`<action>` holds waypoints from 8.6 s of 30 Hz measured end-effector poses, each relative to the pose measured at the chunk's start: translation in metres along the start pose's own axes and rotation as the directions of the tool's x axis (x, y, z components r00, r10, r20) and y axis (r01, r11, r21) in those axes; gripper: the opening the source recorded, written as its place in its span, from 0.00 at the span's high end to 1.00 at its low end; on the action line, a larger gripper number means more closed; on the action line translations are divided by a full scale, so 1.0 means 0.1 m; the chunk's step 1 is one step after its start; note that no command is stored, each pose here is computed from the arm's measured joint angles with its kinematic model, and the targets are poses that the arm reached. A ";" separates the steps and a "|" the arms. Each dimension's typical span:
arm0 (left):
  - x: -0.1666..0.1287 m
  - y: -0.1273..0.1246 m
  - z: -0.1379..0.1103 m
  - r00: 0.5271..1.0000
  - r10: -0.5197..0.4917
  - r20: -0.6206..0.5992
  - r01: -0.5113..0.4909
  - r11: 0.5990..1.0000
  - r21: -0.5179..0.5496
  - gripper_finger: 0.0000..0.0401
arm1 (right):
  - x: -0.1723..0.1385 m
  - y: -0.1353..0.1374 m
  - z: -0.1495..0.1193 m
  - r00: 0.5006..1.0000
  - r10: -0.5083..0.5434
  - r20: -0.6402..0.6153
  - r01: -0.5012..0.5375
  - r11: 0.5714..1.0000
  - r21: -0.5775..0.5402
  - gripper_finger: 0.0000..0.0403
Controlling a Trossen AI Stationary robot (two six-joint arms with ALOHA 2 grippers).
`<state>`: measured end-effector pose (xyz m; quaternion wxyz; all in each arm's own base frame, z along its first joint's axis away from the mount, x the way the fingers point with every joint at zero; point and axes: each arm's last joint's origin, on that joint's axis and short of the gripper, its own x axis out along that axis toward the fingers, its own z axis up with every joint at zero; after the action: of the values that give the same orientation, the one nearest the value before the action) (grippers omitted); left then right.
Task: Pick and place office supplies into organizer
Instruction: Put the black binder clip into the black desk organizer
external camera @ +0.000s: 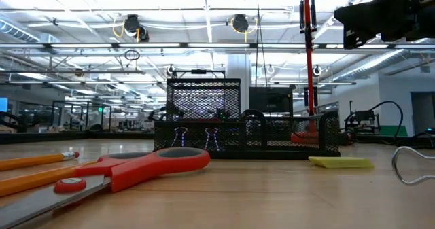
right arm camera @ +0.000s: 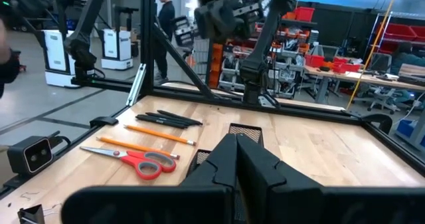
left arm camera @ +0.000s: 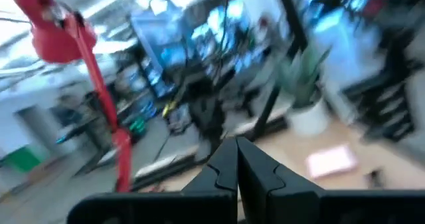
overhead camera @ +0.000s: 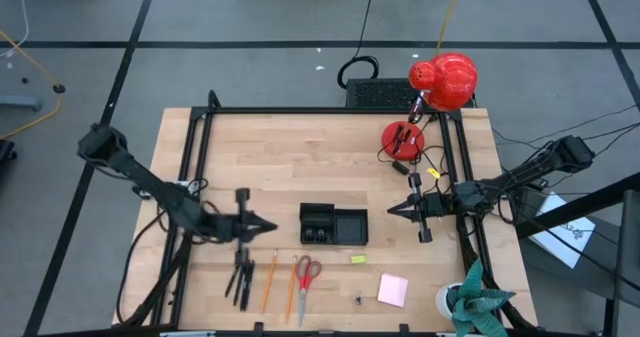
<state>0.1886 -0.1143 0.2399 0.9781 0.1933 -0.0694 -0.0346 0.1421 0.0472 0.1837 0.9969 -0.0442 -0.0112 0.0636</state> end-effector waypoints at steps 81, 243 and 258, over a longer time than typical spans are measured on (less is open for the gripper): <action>-0.51 0.39 -0.86 0.998 0.059 -0.035 -0.066 0.960 -0.273 0.99 | 1.43 1.63 0.01 0.692 0.240 -0.681 -0.239 0.966 0.098 0.36; -0.51 0.38 -0.91 0.990 0.096 -0.102 -0.117 0.966 -0.229 0.99 | 2.27 0.49 -0.38 0.745 -0.186 -0.640 0.083 0.979 -0.188 0.80; -0.51 0.38 -0.91 0.990 0.096 -0.102 -0.119 0.962 -0.245 0.99 | 2.27 0.49 -0.37 0.746 -0.182 -0.641 0.092 0.981 -0.172 0.69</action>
<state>0.1535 -0.0401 0.1649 0.9972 0.0656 -0.0311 0.0186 0.3616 0.1216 0.1457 0.9349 -0.1271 0.3301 -0.0302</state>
